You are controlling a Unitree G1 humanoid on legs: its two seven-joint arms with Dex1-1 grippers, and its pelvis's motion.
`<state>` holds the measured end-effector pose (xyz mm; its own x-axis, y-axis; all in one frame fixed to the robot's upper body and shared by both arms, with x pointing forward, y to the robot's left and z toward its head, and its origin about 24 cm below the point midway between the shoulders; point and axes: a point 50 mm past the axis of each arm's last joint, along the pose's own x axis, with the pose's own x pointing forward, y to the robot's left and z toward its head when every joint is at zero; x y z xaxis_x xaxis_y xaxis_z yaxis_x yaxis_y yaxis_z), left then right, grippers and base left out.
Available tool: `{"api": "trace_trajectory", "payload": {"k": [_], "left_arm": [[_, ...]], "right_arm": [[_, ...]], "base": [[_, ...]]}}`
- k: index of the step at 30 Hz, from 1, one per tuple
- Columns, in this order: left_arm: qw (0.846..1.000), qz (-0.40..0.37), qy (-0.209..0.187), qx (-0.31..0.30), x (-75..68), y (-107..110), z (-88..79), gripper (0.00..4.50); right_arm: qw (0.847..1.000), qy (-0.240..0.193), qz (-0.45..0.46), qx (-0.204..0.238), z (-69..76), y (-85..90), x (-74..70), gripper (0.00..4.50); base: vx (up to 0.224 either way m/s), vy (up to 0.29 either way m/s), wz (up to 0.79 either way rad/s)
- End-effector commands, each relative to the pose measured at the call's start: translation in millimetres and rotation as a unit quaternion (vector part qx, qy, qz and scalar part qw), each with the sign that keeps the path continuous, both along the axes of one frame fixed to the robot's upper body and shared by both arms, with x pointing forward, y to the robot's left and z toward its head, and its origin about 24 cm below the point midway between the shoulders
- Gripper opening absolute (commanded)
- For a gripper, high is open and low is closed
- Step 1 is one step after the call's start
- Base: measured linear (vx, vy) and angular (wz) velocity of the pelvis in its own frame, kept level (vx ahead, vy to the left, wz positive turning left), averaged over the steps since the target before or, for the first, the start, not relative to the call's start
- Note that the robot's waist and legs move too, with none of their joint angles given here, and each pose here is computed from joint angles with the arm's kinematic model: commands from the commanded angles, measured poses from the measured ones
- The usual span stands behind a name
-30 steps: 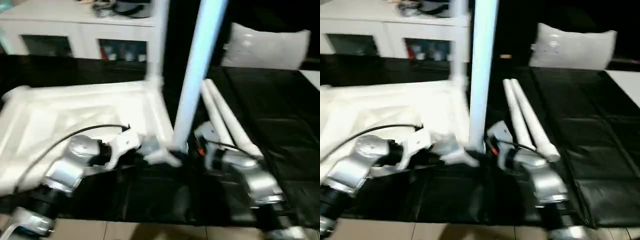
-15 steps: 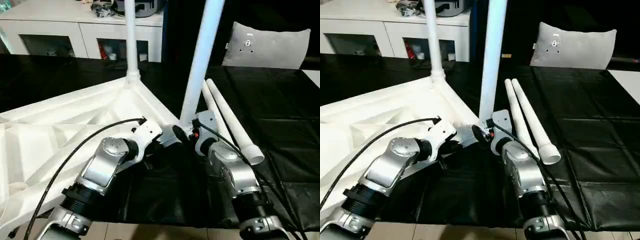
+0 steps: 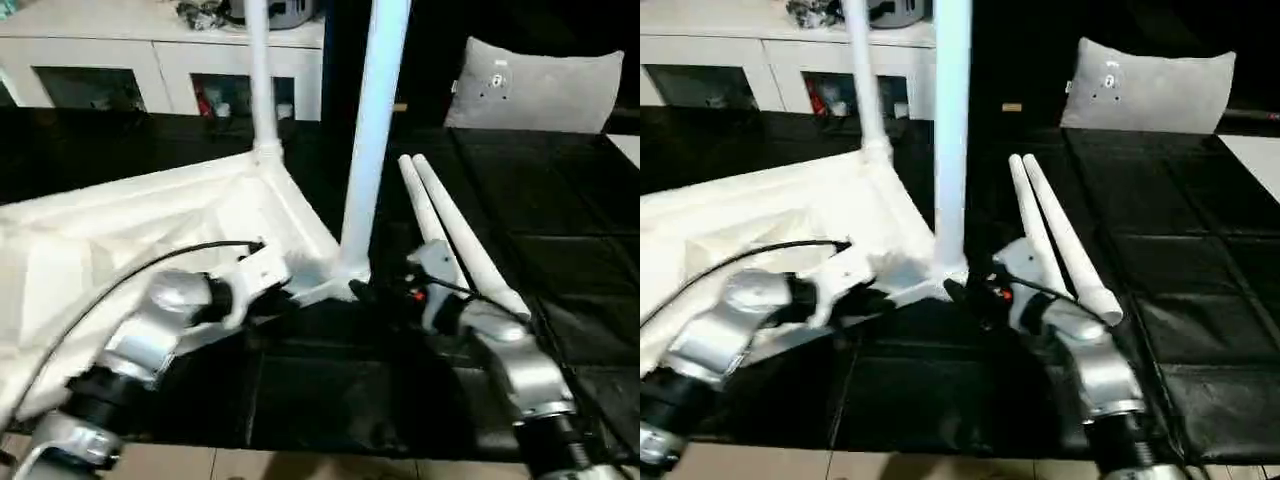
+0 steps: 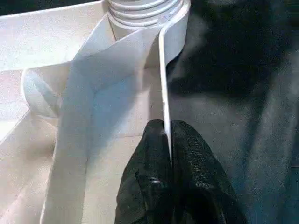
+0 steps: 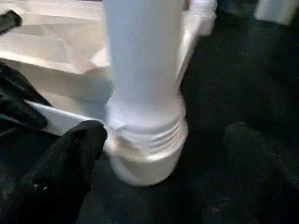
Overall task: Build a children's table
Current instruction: Rotate leg to tighten
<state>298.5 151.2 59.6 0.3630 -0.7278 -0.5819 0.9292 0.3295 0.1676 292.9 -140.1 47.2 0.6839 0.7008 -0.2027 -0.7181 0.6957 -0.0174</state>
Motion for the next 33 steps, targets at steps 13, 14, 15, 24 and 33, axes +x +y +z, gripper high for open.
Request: {"api": "trace_trajectory", "payload": {"k": [13, 14, 15, 24, 33], "left_arm": [[0.985, -0.171, 0.017, 0.034, -9.8, 2, 6.0, 0.00], [0.982, -0.187, 0.020, 0.032, -11.3, 1, 6.4, 0.00], [0.980, -0.193, 0.022, 0.031, -12.3, 0, 6.5, 0.00], [0.976, -0.214, 0.031, 0.033, -15.4, 1, 5.7, 0.00], [0.975, -0.213, 0.042, 0.041, -14.5, 6, 5.0, 0.00]], "right_arm": [[0.974, 0.020, 0.221, -0.053, 9.7, 0.1, -12.5, 4.14], [0.969, 0.028, 0.238, -0.055, 8.1, 0.9, -12.8, 4.14], [0.968, 0.031, 0.243, -0.054, 7.9, 1.3, -12.8, 4.07], [0.957, 0.047, 0.283, -0.047, 9.8, 3.1, -15.0, 3.24], [0.951, 0.072, 0.297, -0.038, 5.2, 3.7, -17.5, 2.70]], "base": [[0.000, 0.000, 0.00], [0.000, 0.000, 0.00], [0.000, 0.000, 0.00], [0.000, 0.000, 0.00], [0.000, 0.000, 0.00]]}}
